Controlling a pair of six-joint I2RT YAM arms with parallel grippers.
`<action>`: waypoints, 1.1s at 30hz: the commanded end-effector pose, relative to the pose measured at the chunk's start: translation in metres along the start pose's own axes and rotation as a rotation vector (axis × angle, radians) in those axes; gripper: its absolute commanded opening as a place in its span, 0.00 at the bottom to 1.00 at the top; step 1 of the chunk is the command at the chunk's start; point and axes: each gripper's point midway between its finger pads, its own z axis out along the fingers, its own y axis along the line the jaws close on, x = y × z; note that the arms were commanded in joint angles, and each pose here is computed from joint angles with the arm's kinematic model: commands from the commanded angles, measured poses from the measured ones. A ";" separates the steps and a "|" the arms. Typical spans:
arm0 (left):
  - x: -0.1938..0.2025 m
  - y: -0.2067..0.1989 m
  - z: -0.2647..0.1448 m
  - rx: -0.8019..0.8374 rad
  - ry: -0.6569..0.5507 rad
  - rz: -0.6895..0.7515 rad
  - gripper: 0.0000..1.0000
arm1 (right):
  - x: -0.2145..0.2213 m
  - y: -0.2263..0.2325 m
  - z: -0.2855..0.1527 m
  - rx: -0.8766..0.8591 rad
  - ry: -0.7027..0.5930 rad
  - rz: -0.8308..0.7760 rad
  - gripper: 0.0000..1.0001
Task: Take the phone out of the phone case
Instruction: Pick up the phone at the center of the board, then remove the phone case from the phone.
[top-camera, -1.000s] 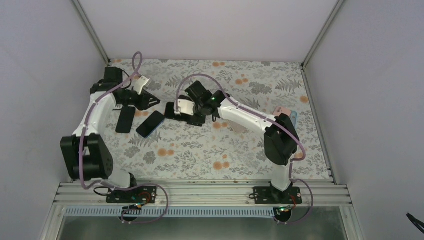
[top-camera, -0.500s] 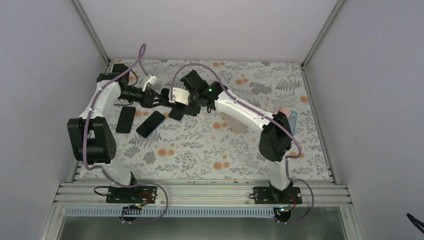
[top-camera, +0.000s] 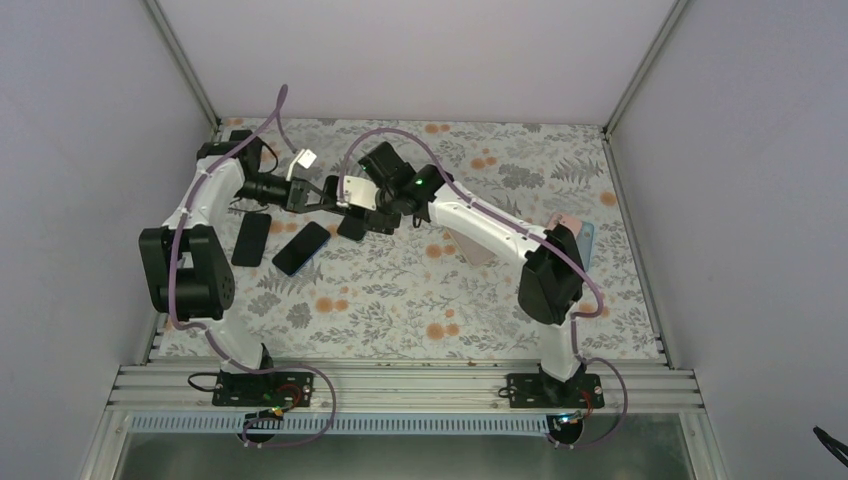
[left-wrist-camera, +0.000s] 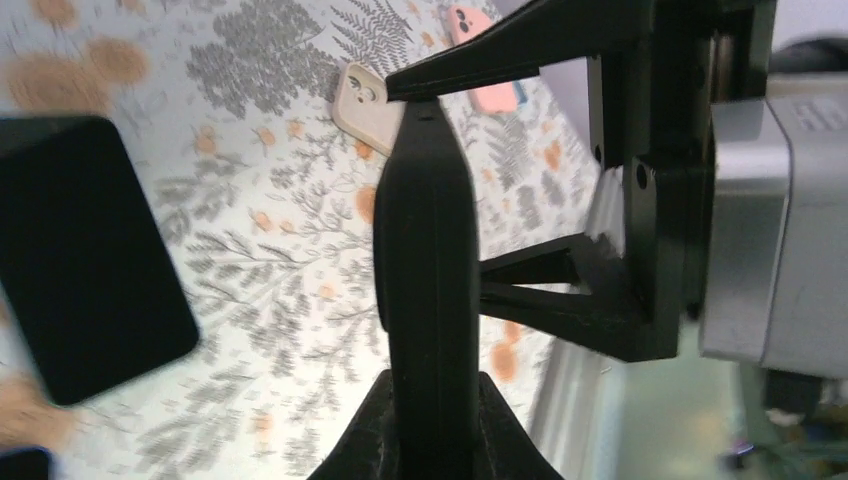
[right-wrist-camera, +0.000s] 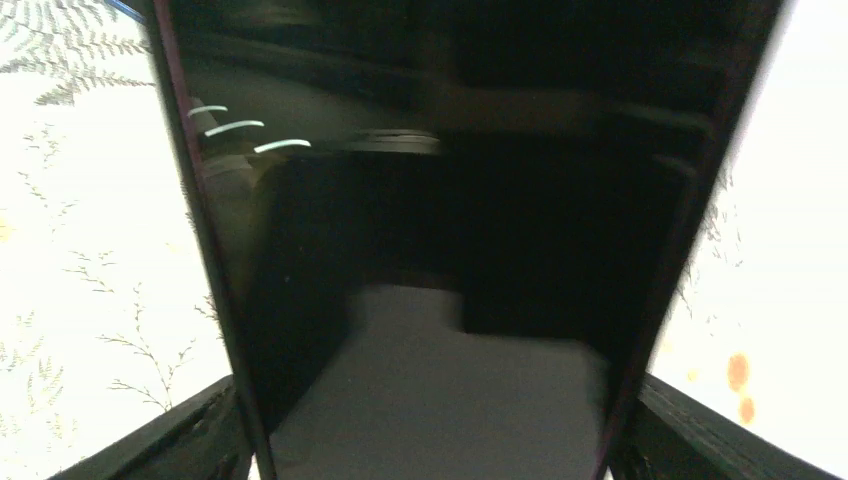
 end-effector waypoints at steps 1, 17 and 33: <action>-0.024 -0.033 -0.013 -0.064 -0.001 0.361 0.02 | -0.018 -0.018 -0.044 -0.002 -0.165 0.058 0.90; -0.008 -0.147 -0.053 -0.129 -0.062 0.912 0.02 | 0.020 -0.041 -0.168 -0.300 -0.594 0.181 0.96; -0.005 -0.146 -0.048 -0.087 -0.072 0.889 0.02 | 0.009 -0.026 -0.152 -0.477 -0.620 0.201 0.83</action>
